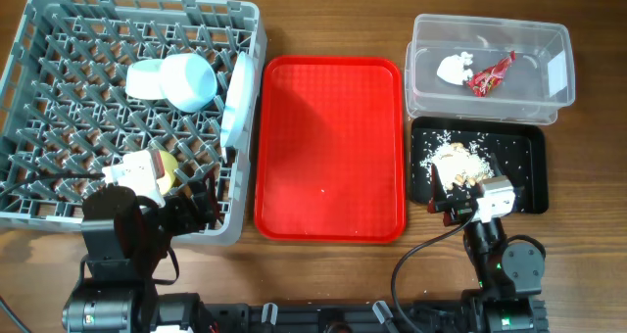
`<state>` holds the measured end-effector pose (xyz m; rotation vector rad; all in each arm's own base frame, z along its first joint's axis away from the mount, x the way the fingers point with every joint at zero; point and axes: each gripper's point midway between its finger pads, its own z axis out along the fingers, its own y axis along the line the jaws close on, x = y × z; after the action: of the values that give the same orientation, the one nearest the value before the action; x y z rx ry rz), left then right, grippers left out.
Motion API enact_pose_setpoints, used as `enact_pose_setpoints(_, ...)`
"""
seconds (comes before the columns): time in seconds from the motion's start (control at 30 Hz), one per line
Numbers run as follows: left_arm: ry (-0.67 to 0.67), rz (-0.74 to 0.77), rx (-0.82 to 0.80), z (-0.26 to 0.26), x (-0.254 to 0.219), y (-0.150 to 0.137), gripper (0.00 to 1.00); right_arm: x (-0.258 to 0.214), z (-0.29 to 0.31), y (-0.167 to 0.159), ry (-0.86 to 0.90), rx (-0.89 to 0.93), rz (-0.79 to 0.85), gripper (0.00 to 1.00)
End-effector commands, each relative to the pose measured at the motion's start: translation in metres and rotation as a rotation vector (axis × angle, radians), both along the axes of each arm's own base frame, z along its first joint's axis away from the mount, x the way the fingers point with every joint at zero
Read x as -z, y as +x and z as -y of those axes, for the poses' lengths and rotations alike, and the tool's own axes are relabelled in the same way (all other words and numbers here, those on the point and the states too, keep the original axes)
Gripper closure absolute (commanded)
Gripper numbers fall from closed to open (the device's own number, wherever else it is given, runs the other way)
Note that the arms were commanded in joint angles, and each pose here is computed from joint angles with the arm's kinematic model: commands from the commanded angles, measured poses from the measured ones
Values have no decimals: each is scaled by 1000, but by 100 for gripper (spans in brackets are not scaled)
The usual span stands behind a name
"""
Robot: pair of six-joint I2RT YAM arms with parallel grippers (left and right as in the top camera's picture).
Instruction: Sort waste into correct bins and load items into the dishwasher rack
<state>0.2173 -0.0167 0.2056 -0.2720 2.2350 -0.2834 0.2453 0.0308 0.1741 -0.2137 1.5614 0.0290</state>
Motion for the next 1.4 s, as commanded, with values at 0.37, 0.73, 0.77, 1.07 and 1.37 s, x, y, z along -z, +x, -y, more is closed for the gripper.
enact_pose_setpoints(0.37, 26, 9, 9, -1, 1, -8, 0, -3, -4, -1, -11, -19, 15, 0)
enact_pose_setpoints(0.73, 2, 430, -5, -1, 42, 13, 0, -3, -4, -1, -11, -19, 15, 0)
enact_pose_setpoints(0.77, 4, 476, -6, -1, 41, 16, 0, -3, -4, -1, -10, -19, 16, 0)
enact_pose_setpoints(1.07, 108, 671, -14, -8, 32, 29, 0, -3, -4, -1, -11, -19, 15, 0)
enact_pose_setpoints(1.37, 95, 609, -10, -7, 47, 29, 0, -3, -4, -1, -11, -19, 15, 0)
